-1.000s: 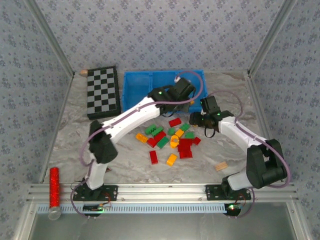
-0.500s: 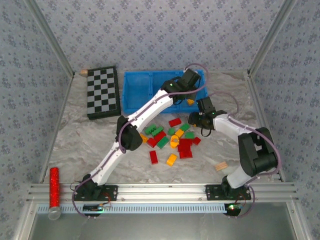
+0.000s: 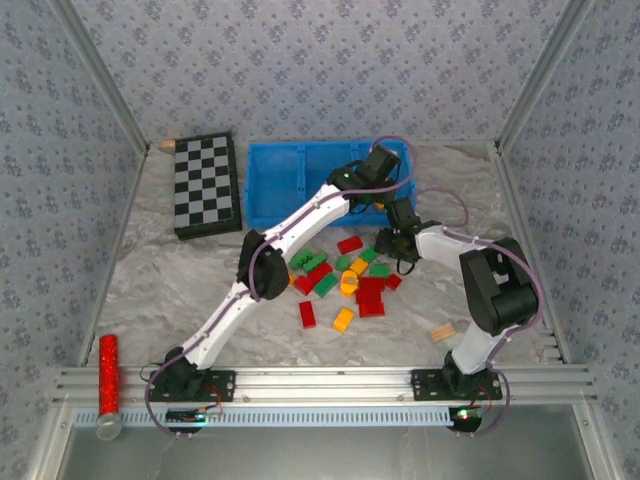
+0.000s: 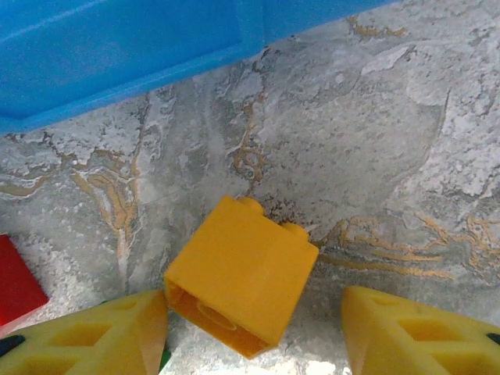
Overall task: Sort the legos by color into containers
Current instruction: Place the lego in the container, then pick up the lego from the center of the table.
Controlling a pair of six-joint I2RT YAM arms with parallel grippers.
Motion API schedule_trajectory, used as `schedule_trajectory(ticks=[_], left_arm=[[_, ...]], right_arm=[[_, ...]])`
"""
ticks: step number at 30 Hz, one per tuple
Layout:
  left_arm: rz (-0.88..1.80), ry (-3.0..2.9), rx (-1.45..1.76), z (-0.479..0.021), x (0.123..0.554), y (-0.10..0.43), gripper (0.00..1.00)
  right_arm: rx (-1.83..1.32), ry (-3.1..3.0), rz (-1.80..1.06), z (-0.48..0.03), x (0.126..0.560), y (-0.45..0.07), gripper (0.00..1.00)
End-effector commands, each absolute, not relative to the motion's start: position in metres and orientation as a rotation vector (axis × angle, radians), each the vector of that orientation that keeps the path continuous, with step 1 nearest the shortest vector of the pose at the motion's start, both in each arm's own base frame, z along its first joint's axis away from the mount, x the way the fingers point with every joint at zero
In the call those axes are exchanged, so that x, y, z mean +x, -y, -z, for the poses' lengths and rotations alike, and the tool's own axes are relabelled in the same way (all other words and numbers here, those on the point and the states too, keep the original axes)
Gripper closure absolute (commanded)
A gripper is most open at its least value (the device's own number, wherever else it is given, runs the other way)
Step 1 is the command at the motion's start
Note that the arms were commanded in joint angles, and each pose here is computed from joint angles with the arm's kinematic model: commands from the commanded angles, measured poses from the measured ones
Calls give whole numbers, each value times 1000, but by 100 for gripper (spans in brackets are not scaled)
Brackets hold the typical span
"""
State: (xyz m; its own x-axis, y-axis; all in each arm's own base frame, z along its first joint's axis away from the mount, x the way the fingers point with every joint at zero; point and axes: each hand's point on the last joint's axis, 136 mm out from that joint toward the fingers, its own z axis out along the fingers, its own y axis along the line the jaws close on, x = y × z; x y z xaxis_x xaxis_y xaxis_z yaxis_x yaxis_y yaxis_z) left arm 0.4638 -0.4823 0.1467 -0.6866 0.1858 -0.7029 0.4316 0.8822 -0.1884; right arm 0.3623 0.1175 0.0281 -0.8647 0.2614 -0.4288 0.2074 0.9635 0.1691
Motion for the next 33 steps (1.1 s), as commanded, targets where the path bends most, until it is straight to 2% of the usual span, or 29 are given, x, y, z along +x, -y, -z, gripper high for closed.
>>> schedule_trajectory(ticks=[1, 11, 17, 24, 28, 33], left_arm=[[479, -2328, 441, -141, 468, 486, 72], [474, -2371, 447, -125, 467, 482, 60], [499, -2386, 473, -130, 460, 483, 47], [540, -2364, 493, -153, 451, 487, 44], [575, -2341, 509, -170, 446, 490, 44], [625, -2332, 522, -187, 437, 493, 44]], right_arm=[[355, -2620, -145, -31, 373, -116, 40], [308, -2615, -152, -28, 381, -122, 46], [280, -2604, -144, -32, 384, -124, 43], [277, -2599, -119, -35, 388, -122, 41], [279, -2603, -108, -32, 391, -123, 48], [272, -2625, -100, -28, 389, -124, 62]])
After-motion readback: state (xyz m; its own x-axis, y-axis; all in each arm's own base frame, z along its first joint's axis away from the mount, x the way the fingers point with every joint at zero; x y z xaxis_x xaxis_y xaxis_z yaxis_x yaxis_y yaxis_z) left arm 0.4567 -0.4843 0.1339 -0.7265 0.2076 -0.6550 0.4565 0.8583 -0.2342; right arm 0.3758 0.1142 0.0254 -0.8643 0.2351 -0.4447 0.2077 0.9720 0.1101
